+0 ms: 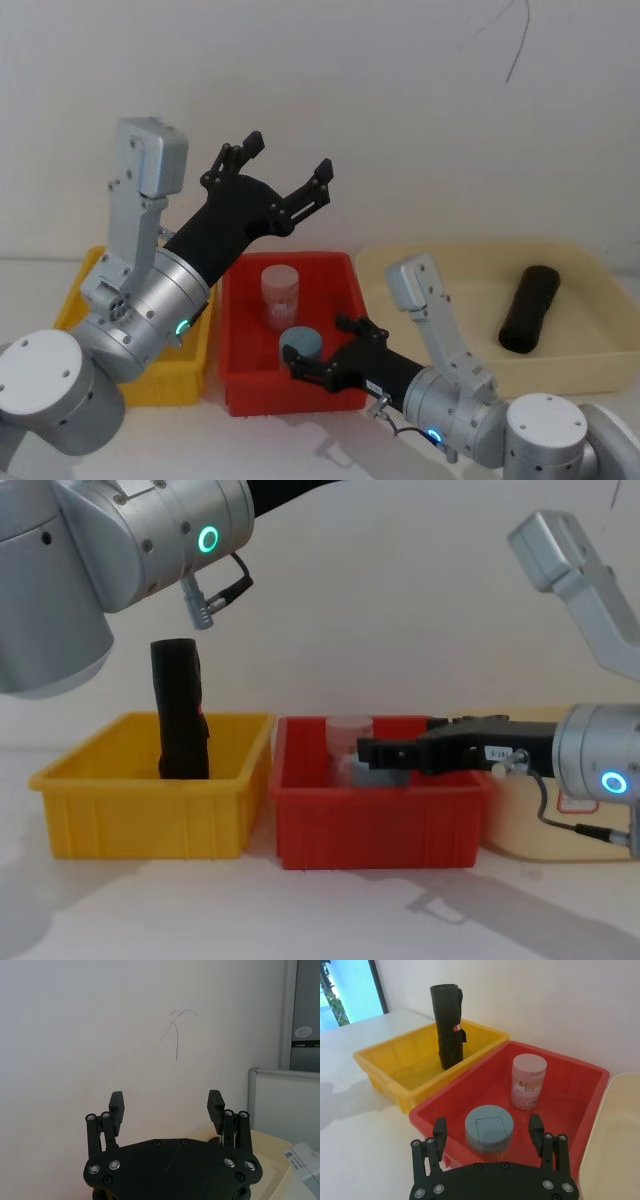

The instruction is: Pick up the garbage bag with the one hand and transfer it to the other hand.

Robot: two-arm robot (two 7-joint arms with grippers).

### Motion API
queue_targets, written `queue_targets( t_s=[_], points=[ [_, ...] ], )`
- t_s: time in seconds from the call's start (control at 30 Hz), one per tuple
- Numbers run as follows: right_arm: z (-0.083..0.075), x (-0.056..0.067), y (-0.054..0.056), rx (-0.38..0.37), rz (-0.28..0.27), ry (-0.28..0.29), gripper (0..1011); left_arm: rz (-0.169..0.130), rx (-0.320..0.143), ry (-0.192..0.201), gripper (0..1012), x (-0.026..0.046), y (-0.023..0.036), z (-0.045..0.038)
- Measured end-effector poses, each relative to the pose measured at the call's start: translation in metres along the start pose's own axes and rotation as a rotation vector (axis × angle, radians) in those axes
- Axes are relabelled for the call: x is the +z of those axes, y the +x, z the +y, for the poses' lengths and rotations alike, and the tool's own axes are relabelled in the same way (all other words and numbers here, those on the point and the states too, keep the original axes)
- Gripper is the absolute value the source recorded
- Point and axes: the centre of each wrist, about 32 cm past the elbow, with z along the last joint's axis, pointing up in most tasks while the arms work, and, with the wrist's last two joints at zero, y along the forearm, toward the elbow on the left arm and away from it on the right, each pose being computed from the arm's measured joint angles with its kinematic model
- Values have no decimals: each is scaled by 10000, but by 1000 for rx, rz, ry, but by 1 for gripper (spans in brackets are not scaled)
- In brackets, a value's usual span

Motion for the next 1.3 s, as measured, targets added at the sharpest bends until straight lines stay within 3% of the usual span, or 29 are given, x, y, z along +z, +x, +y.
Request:
queue_targets(
  t_s=[1.3],
  points=[
    [274, -73, 154, -25, -7, -62, 1000, 0, 0, 0, 1001, 0, 0, 0]
  ],
)
